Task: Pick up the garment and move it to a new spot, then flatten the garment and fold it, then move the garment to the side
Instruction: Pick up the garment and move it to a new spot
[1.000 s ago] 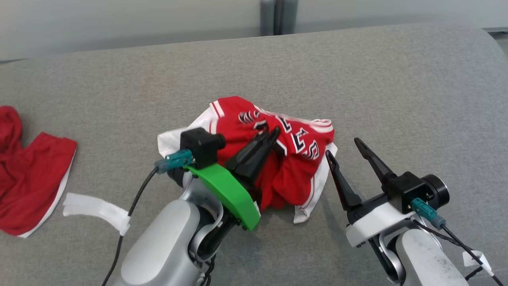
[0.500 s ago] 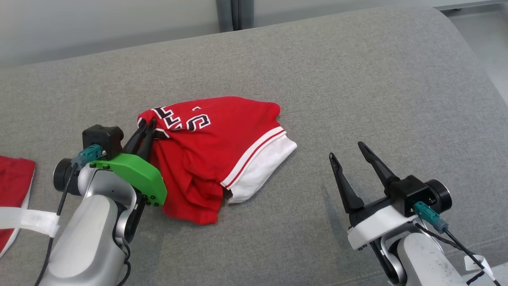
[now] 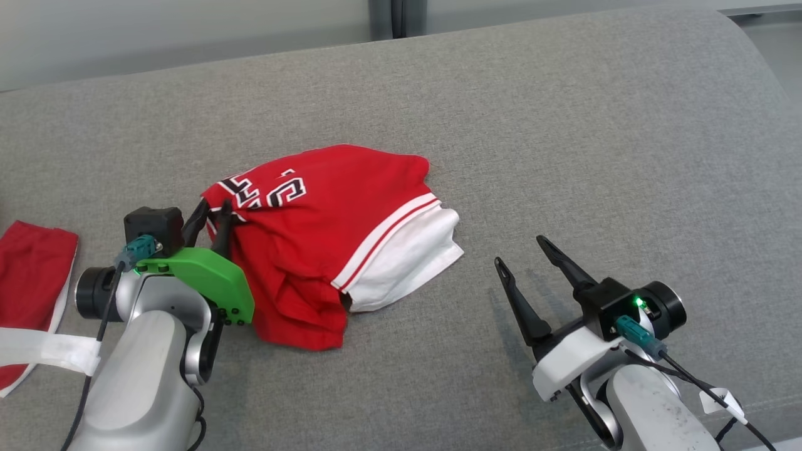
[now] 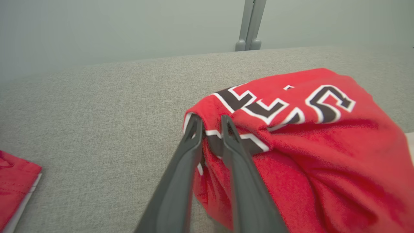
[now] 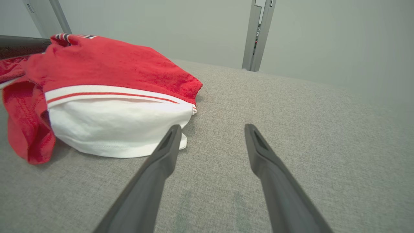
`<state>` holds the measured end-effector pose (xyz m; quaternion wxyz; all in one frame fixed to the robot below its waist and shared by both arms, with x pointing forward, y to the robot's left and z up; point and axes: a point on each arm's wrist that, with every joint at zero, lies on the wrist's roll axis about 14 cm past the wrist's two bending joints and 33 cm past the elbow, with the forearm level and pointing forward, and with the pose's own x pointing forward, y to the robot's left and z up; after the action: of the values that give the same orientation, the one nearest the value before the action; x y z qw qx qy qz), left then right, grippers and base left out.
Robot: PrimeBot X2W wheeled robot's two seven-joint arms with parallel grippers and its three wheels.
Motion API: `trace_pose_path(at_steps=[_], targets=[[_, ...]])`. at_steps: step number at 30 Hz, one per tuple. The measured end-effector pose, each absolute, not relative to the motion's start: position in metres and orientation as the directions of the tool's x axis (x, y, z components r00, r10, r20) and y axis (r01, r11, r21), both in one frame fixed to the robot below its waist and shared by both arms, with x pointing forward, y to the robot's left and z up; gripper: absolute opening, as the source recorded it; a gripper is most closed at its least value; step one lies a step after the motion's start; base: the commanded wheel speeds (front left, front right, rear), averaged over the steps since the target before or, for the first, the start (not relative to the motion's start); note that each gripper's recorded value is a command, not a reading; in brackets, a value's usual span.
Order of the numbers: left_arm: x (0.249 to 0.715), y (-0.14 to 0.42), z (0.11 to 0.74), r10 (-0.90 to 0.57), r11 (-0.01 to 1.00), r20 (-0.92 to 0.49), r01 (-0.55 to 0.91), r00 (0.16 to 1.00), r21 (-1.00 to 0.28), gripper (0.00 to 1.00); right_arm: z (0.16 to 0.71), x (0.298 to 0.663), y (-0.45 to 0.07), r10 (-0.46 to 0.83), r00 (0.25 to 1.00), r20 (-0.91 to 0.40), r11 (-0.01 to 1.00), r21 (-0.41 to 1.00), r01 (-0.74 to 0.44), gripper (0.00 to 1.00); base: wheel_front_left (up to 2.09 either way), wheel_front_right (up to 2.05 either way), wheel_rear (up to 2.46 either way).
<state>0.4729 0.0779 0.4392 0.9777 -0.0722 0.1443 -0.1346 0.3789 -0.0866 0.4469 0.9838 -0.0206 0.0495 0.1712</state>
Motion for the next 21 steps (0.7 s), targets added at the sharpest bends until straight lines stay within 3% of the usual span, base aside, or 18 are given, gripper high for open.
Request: trace_pose_path(at_steps=[8,21], targets=[[0.470,0.092,0.446,-0.231,0.964,-0.230,0.189,0.945,-0.189,1.00,0.418,0.377,-0.069,0.391,0.899,-0.195,0.915,-0.022,-0.402,1.00,0.00,0.00,0.00],[0.461,0.128,0.473,-0.112,0.973,-0.099,0.089,0.989,-0.212,1.00,0.402,0.399,-0.063,0.366,0.898,-0.245,0.922,-0.034,-0.385,1.00,0.00,0.00,0.00]])
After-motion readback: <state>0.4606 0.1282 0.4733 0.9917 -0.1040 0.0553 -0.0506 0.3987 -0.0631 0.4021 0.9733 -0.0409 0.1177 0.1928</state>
